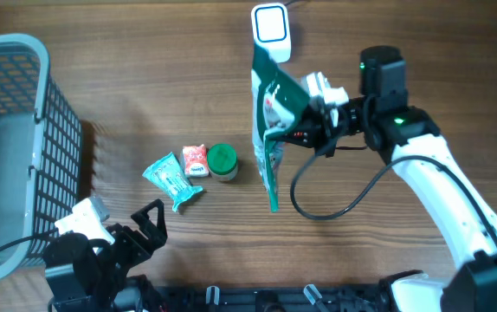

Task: Scan the item barcode
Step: 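Lift the gloves pack and swing it up toward the scanner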

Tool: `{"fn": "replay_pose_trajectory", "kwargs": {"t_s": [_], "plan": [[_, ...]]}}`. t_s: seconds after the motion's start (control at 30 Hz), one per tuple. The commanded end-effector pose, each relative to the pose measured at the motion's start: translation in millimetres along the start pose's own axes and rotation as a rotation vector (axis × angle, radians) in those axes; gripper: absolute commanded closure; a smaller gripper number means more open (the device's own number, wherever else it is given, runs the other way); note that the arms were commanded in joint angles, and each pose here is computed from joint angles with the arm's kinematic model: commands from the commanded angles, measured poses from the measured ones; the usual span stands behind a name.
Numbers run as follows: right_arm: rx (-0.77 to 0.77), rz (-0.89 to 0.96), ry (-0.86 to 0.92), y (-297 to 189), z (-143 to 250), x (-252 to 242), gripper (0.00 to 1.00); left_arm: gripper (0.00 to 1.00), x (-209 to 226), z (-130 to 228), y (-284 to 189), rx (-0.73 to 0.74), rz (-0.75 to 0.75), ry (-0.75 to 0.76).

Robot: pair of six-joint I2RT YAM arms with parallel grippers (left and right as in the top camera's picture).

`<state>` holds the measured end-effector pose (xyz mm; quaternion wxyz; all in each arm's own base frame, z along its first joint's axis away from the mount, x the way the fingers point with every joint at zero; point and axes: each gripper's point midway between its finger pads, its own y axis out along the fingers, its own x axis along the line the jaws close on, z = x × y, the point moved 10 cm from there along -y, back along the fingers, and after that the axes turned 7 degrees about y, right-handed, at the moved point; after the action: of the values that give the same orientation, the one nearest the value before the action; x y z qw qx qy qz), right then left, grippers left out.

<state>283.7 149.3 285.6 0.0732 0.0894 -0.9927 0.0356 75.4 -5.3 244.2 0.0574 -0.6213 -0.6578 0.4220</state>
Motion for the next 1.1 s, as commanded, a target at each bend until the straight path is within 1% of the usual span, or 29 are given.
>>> {"fn": "replay_pose_trajectory", "kwargs": {"t_s": [0.0, 0.1, 0.23, 0.3, 0.37, 0.43, 0.5, 0.57, 0.6, 0.7, 0.73, 0.77, 0.83, 0.87, 0.9, 0.93, 1.07], "plan": [[-0.097, -0.170, -0.453, 17, -9, 6, 0.95, 0.00, -1, 0, 0, 0.002, 0.010, 0.019], [-0.114, -0.217, -0.654, 32, -23, 8, 0.95, 0.00, -1, 0, 0, 0.002, 0.010, 0.019], [-0.128, -0.253, -0.742, 43, -29, 13, 0.95, 0.00, -1, 0, 0, 0.002, 0.011, 0.019], [-0.128, -0.254, -0.735, 43, -28, 13, 0.96, 0.00, -1, 0, 0, 0.002, 0.010, 0.019], [-0.122, -0.256, -0.691, 43, -28, 13, 0.96, 0.00, -1, 0, 0, 0.002, 0.010, 0.019], [-0.112, -0.259, -0.618, 43, -28, 13, 0.95, 0.00, -1, 0, 0, 0.002, 0.010, 0.019], [-0.097, -0.264, -0.506, 43, -28, 13, 0.95, 0.00, -1, 0, 0, 0.002, 0.010, 0.019], [-0.073, -0.270, -0.334, 43, -28, 13, 0.95, 0.00, -1, 0, 0, 0.002, 0.011, 0.019], [-0.043, -0.275, -0.117, 43, -29, 13, 0.95, 0.00, -1, 0, 0, 0.002, 0.010, 0.019], [0.018, -0.278, 0.282, 43, -36, 13, 0.95, 0.00, -1, 0, 0, 0.002, 0.010, 0.019], [0.035, -0.275, 0.391, 43, -38, 12, 0.95, 0.00, -1, 0, 0, 0.002, 0.010, 0.019], [0.074, -0.271, 0.655, 43, -41, 13, 0.96, 0.00, -1, 0, 0, 0.002, 0.010, 0.019], [0.100, -0.232, 0.978, 41, -43, 10, 0.95, 0.00, -1, 0, 0, 0.002, 0.010, 0.019], [0.071, -0.169, 1.154, 40, -46, 5, 0.96, 0.00, -1, 0, 0, 0.002, 0.010, 0.019], [0.049, -0.133, 1.297, 39, -46, 1, 0.96, 0.00, -1, 0, 0, 0.002, 0.011, 0.019], [0.049, -0.119, 1.490, 37, -46, 0, 0.96, 0.00, -1, 0, 0, 0.002, 0.010, 0.019], [0.066, -0.109, 1.876, 37, -46, -1, 0.96, 0.00, -1, 0, 0, 0.002, 0.010, 0.019]]}}
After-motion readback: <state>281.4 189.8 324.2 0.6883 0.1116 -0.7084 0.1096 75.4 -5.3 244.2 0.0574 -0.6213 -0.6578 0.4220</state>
